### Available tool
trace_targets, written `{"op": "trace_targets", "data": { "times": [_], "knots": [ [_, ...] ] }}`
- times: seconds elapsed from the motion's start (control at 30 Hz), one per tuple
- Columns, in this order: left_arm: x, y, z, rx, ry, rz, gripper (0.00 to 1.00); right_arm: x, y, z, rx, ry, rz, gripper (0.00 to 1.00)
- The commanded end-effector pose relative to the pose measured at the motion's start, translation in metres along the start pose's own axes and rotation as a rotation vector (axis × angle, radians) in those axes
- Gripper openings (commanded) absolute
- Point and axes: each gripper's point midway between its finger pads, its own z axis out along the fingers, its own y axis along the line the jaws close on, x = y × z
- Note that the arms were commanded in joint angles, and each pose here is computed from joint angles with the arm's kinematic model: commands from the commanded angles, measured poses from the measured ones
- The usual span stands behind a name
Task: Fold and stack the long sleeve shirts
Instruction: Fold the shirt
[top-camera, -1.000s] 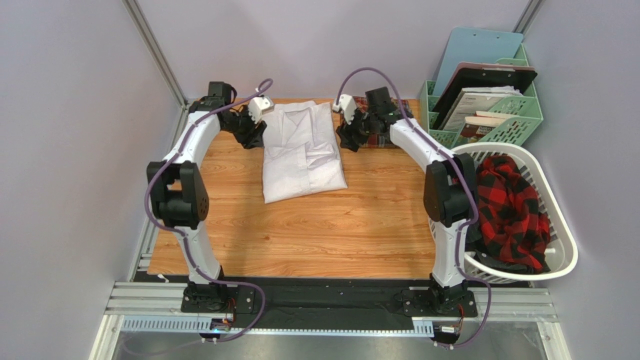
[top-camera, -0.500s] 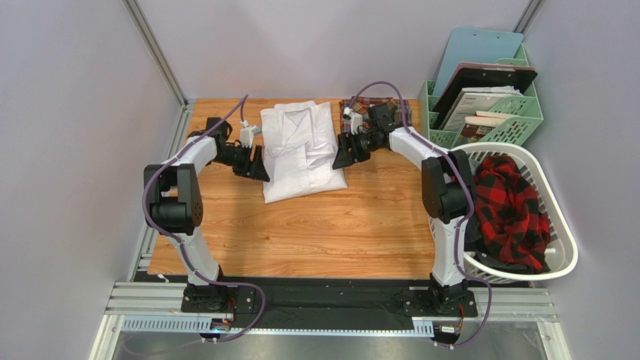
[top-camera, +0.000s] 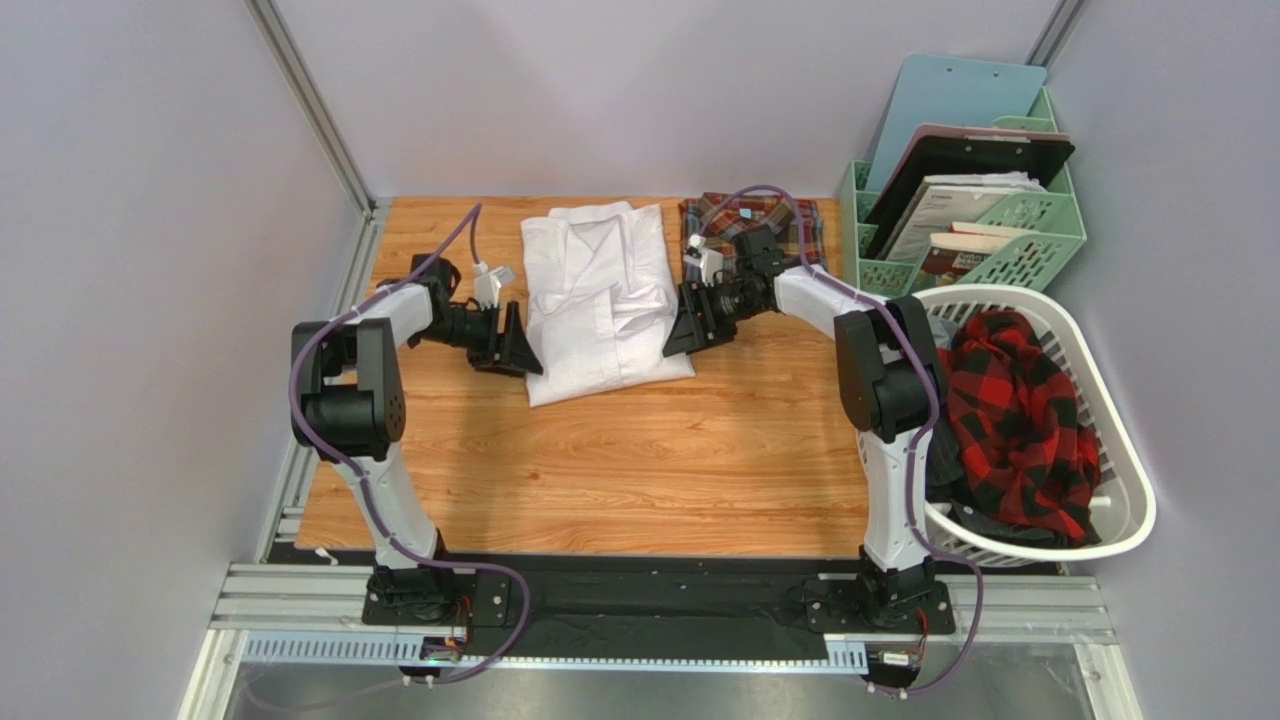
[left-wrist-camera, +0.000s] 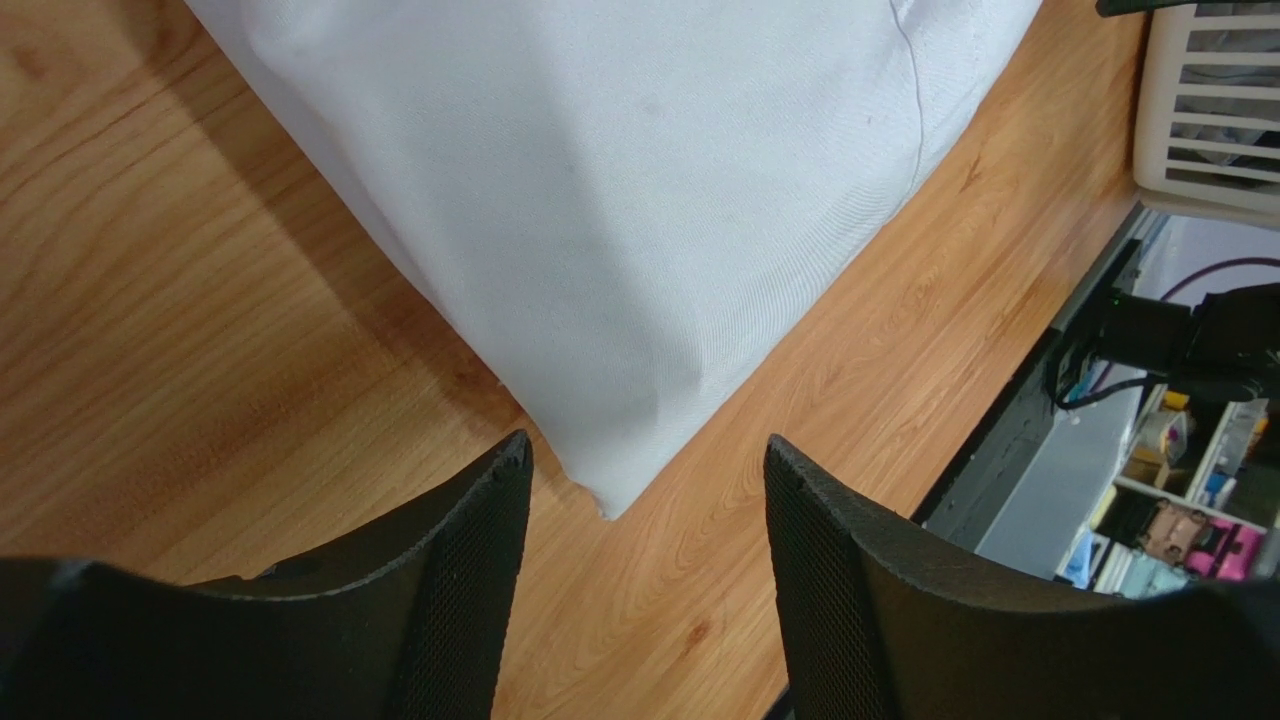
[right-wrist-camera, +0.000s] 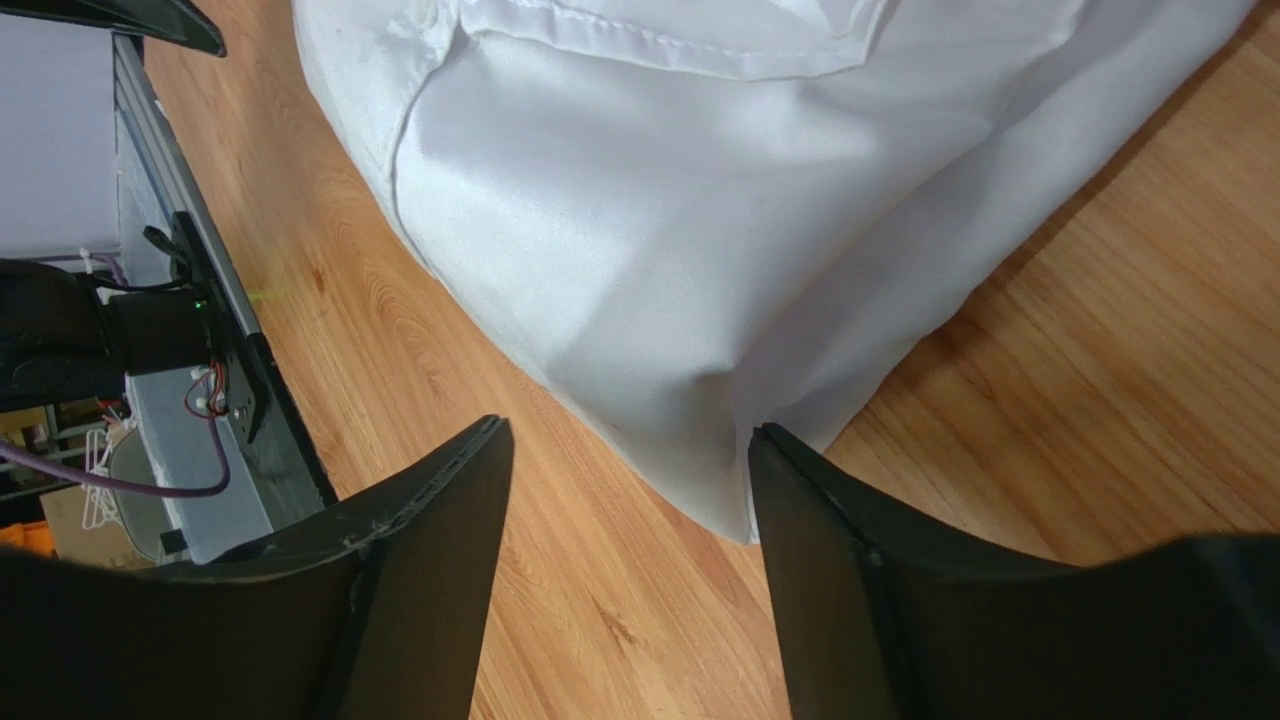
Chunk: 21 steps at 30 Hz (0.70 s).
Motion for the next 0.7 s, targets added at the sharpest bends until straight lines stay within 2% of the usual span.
{"op": "trace_targets", "data": {
  "times": [0.0,0.17,0.3,0.4,0.47,0.63,0.67],
  "knots": [
    [-0.009,-0.004,0.003,0.033,-0.025,-0.023,0.64,-0.005,0.013,0.003,-0.080,-0.021,-0.014,0.58],
    [-0.004,-0.006,0.004,0.036,-0.012,-0.046,0.60,0.002,0.016,0.001,-0.088,-0.012,0.011,0.38],
    [0.000,-0.011,0.004,0.045,-0.003,-0.058,0.56,0.016,0.015,0.002,-0.089,0.013,0.054,0.14],
    [0.004,-0.011,0.005,0.027,0.007,-0.055,0.53,0.027,0.011,0.001,-0.068,0.037,0.079,0.03],
    [0.006,-0.011,0.007,0.021,0.013,-0.060,0.52,0.032,0.008,0.002,-0.053,0.054,0.092,0.00],
    [0.010,-0.011,0.012,-0.027,0.044,-0.073,0.52,0.039,-0.001,0.005,-0.018,0.073,0.129,0.00],
    [0.009,-0.010,0.012,-0.041,0.042,-0.076,0.43,0.040,-0.001,0.004,-0.016,0.078,0.135,0.00]
  ]
}}
